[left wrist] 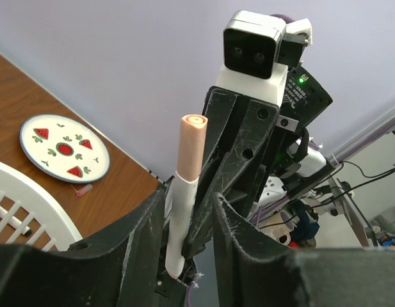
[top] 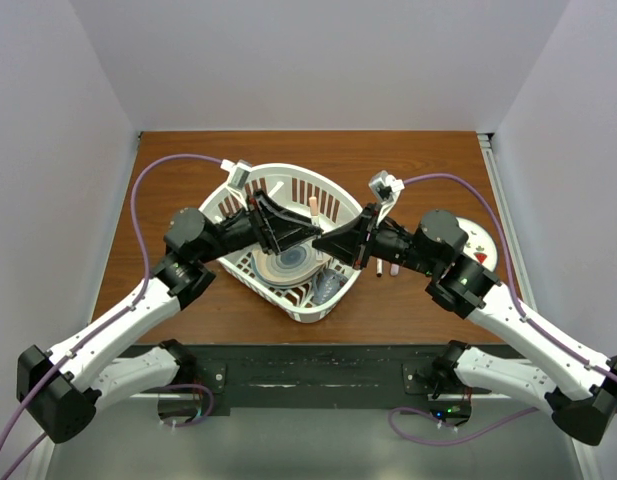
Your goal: Insert the pens into the pen caps
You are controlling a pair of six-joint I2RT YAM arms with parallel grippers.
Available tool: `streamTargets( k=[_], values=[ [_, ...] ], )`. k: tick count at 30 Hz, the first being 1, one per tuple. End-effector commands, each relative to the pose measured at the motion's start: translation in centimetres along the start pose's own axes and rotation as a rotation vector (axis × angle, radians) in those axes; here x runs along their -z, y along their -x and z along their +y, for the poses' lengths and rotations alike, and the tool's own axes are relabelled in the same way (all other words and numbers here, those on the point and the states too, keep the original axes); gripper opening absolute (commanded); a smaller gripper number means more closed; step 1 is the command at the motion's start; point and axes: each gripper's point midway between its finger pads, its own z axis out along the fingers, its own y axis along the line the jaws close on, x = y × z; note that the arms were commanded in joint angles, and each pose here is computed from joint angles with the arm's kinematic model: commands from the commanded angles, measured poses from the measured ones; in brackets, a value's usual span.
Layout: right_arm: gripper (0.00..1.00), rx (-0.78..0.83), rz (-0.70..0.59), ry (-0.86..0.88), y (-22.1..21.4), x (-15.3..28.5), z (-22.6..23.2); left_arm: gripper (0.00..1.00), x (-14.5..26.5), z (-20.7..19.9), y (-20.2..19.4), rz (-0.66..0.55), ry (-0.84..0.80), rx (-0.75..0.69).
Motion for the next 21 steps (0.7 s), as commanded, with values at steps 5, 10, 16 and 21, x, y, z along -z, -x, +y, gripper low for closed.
streamTargets(
  k=[5,10,16,21],
  values=[
    [0.00,0.005,-0.018,0.097,0.6,0.1,1.9,0.30,-0.2,-1.2,0.9,-0.043,-0.051,-0.061],
    [0.00,-0.018,0.013,0.111,-0.1,-0.3,1.9,0.02,-0.1,-1.8,1.0,-0.051,-0.081,-0.034],
    [0.26,-0.055,0.052,0.160,-0.7,-1.0,2.5,0.00,0.1,-2.6,0.9,-0.051,-0.117,-0.016],
    [0.27,-0.077,0.090,0.179,-1.0,-1.7,2.6,0.00,0.1,-3.0,0.9,-0.048,-0.128,-0.020]
  ],
)
